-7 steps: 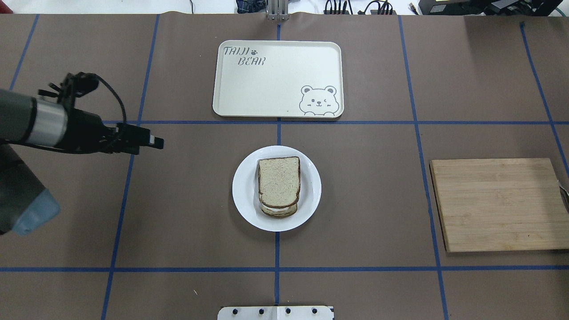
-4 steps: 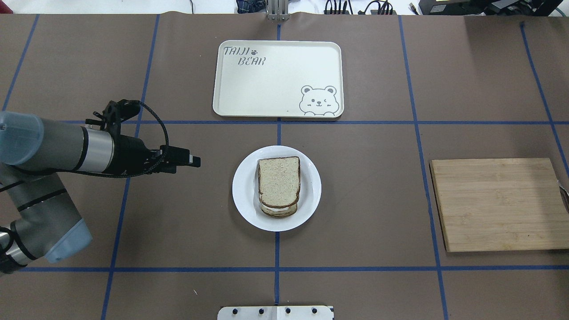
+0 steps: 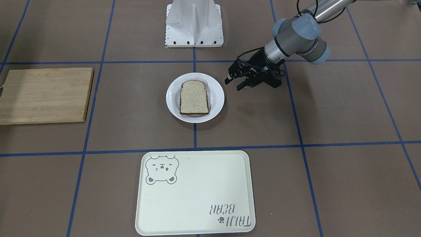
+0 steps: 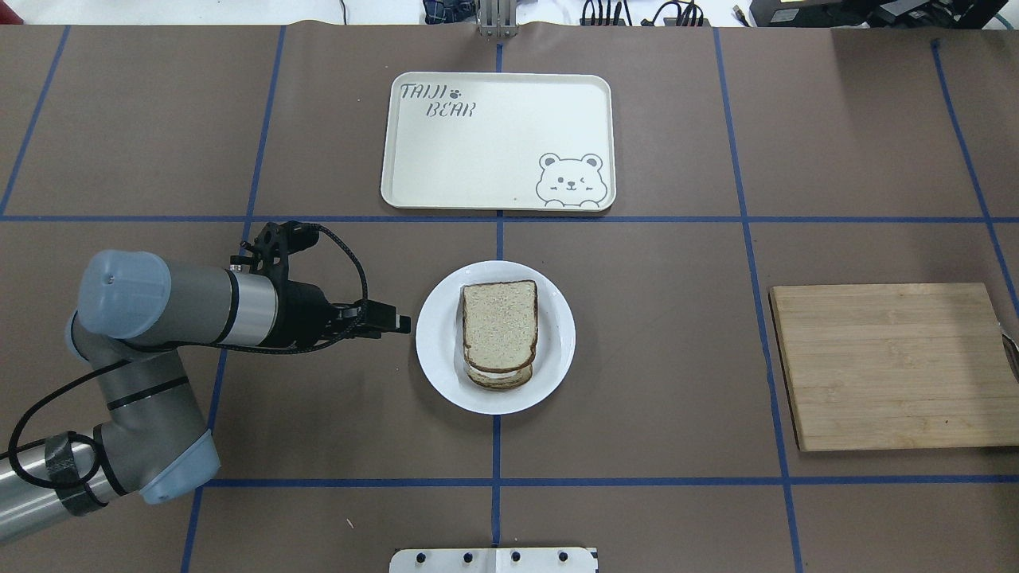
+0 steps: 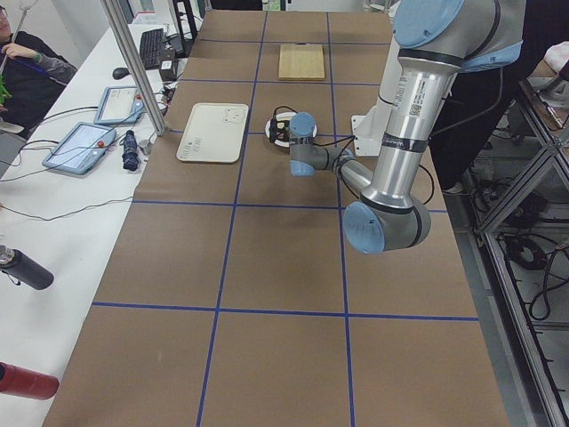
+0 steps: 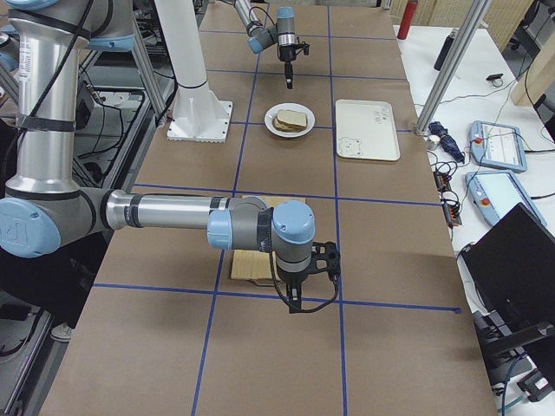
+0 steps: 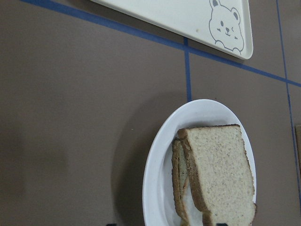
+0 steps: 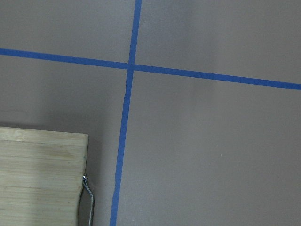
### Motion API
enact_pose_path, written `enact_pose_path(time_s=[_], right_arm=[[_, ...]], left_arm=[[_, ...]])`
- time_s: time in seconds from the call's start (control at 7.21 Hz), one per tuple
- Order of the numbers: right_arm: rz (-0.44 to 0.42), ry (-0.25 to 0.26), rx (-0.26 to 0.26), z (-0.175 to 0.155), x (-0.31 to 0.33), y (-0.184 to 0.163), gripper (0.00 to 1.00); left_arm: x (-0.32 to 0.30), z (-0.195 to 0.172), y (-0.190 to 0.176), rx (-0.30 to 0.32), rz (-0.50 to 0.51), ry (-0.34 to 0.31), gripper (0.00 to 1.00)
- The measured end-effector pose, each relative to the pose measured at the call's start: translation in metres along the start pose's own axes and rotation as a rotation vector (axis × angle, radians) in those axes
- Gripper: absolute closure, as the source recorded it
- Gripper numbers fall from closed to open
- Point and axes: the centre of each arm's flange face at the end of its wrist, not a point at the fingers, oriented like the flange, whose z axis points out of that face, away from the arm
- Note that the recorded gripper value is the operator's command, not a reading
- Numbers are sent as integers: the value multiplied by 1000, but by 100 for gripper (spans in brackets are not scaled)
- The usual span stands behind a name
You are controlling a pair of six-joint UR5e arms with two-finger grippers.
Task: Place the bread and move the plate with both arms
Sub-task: 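Move the left gripper toward the near rim of the white plate, then grip the white plate rim with the left gripper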
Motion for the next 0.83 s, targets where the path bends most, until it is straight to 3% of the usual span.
enact_pose_path(time_s=[0.42,0.83], right_arm=[[-1,1,1,0,-1,-1,0],[-2,2,1,-1,-1,-2,0]], left_arm=[[-11,35,21,-40,-38,91,49],[-21,45,26,-51,-78,87,50]])
